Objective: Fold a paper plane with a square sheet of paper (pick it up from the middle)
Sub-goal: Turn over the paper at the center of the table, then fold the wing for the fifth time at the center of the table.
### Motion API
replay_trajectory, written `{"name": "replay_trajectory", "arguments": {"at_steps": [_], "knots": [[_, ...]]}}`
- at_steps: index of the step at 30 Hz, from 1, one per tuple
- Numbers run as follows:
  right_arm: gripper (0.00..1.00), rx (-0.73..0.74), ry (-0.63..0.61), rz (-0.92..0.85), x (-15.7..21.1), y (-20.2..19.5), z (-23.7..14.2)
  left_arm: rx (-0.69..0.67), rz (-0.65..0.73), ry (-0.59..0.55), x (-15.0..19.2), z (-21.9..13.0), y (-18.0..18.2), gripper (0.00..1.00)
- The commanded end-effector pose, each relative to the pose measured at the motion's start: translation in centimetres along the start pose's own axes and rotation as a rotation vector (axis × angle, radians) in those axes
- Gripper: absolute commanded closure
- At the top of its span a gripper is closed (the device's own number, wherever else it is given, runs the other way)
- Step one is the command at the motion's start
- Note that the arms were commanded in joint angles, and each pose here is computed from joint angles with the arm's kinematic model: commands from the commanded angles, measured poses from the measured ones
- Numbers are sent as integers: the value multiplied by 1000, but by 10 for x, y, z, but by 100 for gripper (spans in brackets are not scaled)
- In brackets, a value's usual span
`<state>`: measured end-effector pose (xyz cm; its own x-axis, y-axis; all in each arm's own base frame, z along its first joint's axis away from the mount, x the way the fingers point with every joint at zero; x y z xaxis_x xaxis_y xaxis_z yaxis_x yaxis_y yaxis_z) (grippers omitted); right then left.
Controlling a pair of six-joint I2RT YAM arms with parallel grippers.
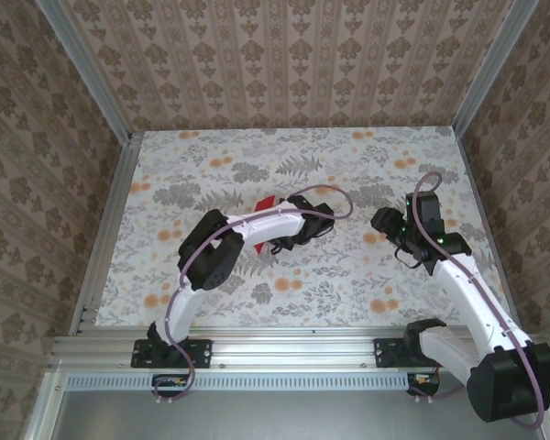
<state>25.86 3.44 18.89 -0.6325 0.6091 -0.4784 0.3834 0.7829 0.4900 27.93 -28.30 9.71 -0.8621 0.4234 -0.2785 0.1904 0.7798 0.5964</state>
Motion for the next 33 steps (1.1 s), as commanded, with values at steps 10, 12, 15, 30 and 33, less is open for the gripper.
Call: {"name": "replay_trajectory", "arguments": {"at_steps": [10, 12, 15, 30, 33], "knots": [[39, 50, 48, 11, 3, -5, 9, 418, -28, -11, -9, -42, -22, 56], [40, 33, 71, -4, 4, -1, 12, 492, -65, -31, -12, -52, -13, 49], [41, 1, 109, -53, 9, 13, 18, 626, -142, -53, -13, -65, 6, 42], [50, -53, 377, -618, 123, 179, 89, 897, -686, 37, 51, -2, 105, 17], [58, -49, 434, -678, 146, 201, 107, 911, -746, 58, 63, 9, 112, 16]]}}
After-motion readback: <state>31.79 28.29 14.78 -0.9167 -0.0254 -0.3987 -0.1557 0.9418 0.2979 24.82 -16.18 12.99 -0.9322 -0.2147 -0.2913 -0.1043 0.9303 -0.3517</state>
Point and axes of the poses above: each hand's point on the last joint's axis, 136 mm out from that joint toward the fingers, its own z axis out along the fingers, its own y axis along the line the jaws close on, x = y × z, the point moved 5 cm from there along -z, back along the fingers
